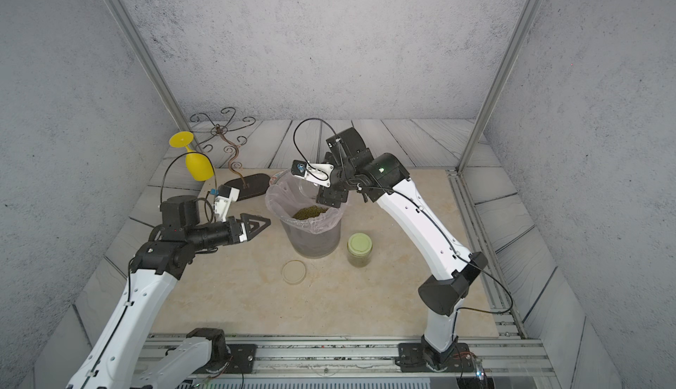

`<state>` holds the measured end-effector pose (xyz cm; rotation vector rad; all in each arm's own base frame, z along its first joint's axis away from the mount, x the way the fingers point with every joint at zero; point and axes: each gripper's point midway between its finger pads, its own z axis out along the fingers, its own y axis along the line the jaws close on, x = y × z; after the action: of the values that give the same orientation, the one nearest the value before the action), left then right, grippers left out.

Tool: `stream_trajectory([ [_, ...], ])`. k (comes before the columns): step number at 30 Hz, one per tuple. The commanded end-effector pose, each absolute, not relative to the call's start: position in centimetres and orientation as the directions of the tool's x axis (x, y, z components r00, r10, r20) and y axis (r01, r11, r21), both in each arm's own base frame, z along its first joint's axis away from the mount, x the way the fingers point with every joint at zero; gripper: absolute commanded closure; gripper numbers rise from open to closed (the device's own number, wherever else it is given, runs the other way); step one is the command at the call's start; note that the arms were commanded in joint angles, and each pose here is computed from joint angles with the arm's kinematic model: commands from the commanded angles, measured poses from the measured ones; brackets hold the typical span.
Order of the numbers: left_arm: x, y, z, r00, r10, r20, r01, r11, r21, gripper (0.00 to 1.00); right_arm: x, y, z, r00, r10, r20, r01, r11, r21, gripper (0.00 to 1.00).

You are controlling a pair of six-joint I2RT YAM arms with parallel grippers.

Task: Empty moldy mung beans from jars
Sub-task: Move the trash bin to the center of the board.

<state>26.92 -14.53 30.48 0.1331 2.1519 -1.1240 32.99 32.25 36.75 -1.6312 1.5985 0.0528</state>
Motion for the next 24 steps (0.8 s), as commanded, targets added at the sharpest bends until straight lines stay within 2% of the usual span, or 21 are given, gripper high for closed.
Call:
stream_trajectory([
  [1, 29.8, -13.2, 31.0, -0.723, -0.239, -0.648, 0.340, 0.693, -0.635, 0.18, 32.5, 31.8, 38.7, 0.213, -0.790, -0.575, -0.815, 0.181, -0.550, 0.36],
  [7, 32.9, -12.4, 28.6, -0.792, -0.203, -0.576, 0.237, 0.767, -0.596, 0.16, 32.6, 32.2, 38.4, 0.218, -0.783, -0.583, -0.815, 0.182, -0.550, 0.36],
  [13, 34.7, -12.9, 29.2, -0.807, -0.111, -0.580, 0.246, 0.830, -0.501, 0.17, 32.8, 32.3, 37.6, 0.222, -0.793, -0.568, -0.816, 0.168, -0.554, 0.36],
  [15, 35.1, -13.7, 28.9, -0.816, -0.059, -0.575, 0.263, 0.848, -0.461, 0.18, 32.8, 32.3, 37.3, 0.221, -0.800, -0.558, -0.816, 0.161, -0.555, 0.36],
  [18, 35.9, -14.4, 28.0, -0.830, -0.005, -0.557, 0.268, 0.874, -0.406, 0.28, 32.8, 32.1, 36.9, 0.223, -0.812, -0.540, -0.813, 0.150, -0.563, 0.36],
  [24, 37.2, -14.5, 25.7, -0.870, 0.073, -0.488, 0.246, 0.922, -0.299, 0.33, 32.5, 31.7, 37.0, 0.233, -0.817, -0.527, -0.810, 0.137, -0.571, 0.36],
])
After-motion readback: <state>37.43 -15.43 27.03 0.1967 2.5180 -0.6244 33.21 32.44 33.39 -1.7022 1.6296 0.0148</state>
